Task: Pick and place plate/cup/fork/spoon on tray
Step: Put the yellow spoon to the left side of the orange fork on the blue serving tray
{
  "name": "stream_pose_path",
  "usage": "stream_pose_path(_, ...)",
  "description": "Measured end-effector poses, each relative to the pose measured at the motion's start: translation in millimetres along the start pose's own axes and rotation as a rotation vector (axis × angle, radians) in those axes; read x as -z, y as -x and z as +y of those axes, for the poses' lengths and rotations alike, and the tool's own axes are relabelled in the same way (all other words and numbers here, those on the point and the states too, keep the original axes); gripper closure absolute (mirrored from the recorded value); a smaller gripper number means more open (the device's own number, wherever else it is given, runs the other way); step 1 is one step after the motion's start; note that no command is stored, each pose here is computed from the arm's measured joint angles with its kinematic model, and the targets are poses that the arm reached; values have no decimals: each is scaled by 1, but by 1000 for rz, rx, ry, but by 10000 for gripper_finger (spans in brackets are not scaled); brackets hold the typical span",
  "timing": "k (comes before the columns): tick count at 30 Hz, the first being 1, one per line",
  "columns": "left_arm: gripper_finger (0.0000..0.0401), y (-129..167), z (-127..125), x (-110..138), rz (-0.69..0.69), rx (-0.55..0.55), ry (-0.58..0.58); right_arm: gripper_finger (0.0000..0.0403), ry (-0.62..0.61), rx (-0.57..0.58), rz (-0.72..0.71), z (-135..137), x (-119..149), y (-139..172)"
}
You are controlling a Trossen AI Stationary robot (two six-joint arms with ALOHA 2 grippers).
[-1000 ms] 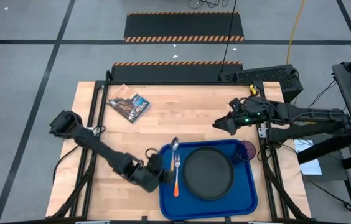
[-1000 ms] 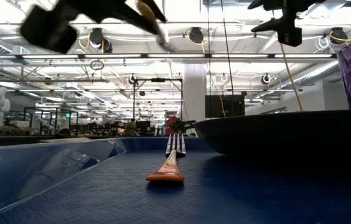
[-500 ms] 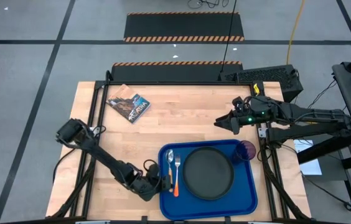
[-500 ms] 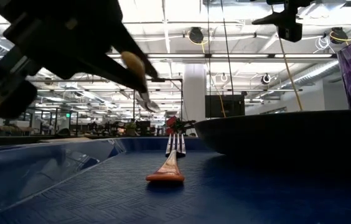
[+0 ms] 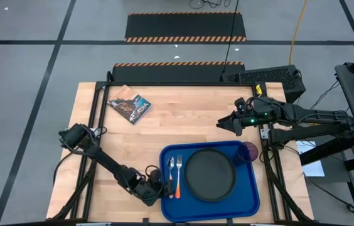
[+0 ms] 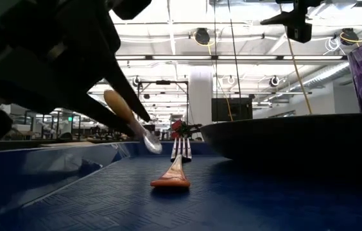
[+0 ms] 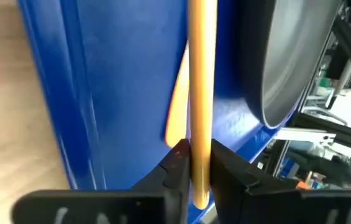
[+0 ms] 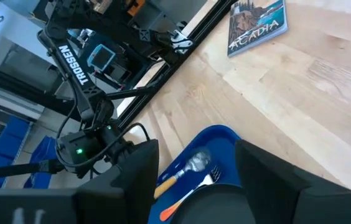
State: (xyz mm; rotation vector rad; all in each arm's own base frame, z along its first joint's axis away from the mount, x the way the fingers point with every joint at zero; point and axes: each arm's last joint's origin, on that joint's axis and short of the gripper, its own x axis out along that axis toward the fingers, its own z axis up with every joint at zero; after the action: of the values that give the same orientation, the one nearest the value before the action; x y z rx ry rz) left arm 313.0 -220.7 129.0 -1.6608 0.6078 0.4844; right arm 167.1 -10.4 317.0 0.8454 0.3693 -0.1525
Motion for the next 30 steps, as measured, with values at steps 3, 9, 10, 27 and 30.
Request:
stream_pose_path(3, 329, -1, 1, -3, 15, -40, 5, 200, 0, -1, -2, 0, 0, 0)
stream_pose_path(9, 323, -3, 1, -9, 30, -88, 9, 200, 0, -2, -2, 0, 0, 0)
stream_pose_path(10, 323, -4, 1, -10, 39, -93, 11, 200, -1, -2, -2, 0, 0, 0)
stream_pose_path(27, 208, -4, -11, -11, 164, -82, 56, 200, -1, -3, -2, 0, 0, 0)
stream_pose_path(30, 188, -5, -16, -12, 232, -74, 73, 200, -1, -16, 12, 1, 0, 0)
